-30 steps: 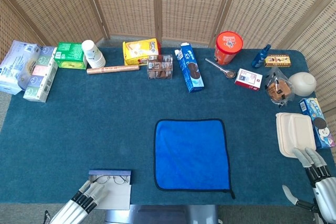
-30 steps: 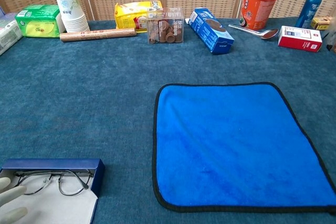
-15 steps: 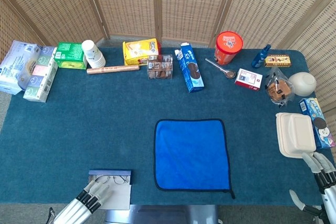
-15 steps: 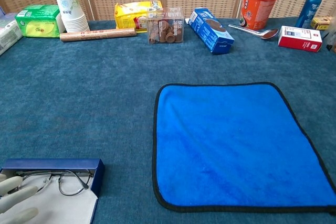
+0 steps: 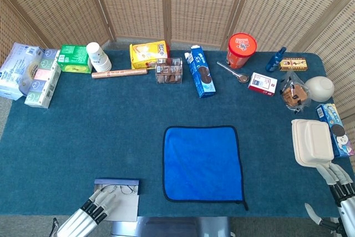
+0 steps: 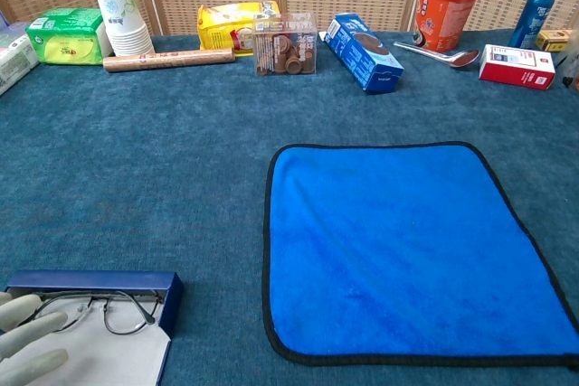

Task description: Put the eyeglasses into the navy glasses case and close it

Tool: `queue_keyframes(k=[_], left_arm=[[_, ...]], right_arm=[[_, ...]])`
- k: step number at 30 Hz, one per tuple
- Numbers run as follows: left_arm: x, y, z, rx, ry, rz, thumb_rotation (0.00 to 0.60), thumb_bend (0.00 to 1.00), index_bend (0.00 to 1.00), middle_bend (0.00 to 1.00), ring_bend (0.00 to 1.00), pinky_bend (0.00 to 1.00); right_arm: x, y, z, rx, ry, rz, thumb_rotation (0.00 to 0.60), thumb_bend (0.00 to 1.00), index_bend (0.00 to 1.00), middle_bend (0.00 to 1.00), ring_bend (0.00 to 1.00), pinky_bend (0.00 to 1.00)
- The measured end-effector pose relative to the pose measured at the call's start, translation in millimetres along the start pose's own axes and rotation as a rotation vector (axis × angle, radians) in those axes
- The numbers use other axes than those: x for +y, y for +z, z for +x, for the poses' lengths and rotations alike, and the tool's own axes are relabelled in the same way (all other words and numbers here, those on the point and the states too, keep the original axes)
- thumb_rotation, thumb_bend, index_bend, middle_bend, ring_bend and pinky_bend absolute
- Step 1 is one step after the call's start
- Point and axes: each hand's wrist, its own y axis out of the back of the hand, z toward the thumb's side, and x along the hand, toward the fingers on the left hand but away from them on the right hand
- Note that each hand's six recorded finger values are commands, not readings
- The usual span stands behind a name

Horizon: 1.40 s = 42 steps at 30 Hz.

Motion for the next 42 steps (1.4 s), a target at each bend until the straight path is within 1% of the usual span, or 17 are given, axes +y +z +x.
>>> queue_keyframes(k=[6,10,14,20,33,37,42], left_arm=[[4.8,-0.1,1.5,-0.005,0.022,-0.001,0.6,0.25,0.11,0.06,0.0,0.12],[9.3,-1.0,4.1,0.007,0.04,-0.016,0.6,0.25,0.12,0.06,0.0,0.13],[14.5,-3.5,8.8,0.035,0.059,-0.046,0.6,0.25,0.13,0.07,0.0,0.14],[17.7,-8.0,16.5,0.097,0.064,-0.114,0.6,0.25,0.17,0.1,0.0,0.15],[19.7,-11.7,28.6,0.202,0.045,-0.254,0.6,0.26,0.4,0.18,0.0,0.19],[18.8,-12.5,29.0,0.228,0.031,-0.283,0.6,0.29,0.49,0.21,0.0,0.2],[17.4,-14.7,30.4,0.271,0.009,-0.326,0.6,0.31,0.56,0.22,0.0,0.21]], right_arm=[[-0.9,-0.2,0.4,-0.001,0.002,0.001,0.34,0.35,0.0,0.12,0.0,0.11],[-0.6,-0.8,1.6,-0.004,0.003,0.001,0.339,0.35,0.0,0.12,0.0,0.11],[-1.3,-0.8,2.9,-0.007,0.005,-0.001,0.34,0.35,0.0,0.12,0.0,0.11],[-1.3,-2.3,4.5,-0.016,0.004,-0.002,0.34,0.35,0.0,0.12,0.0,0.11],[-0.7,-6.2,7.7,-0.034,0.001,-0.01,0.339,0.35,0.0,0.12,0.0,0.11],[0.4,-7.5,8.3,-0.039,-0.002,-0.014,0.34,0.35,0.0,0.12,0.0,0.11],[1.5,-9.5,9.8,-0.048,-0.005,-0.022,0.339,0.35,0.0,0.12,0.0,0.12]])
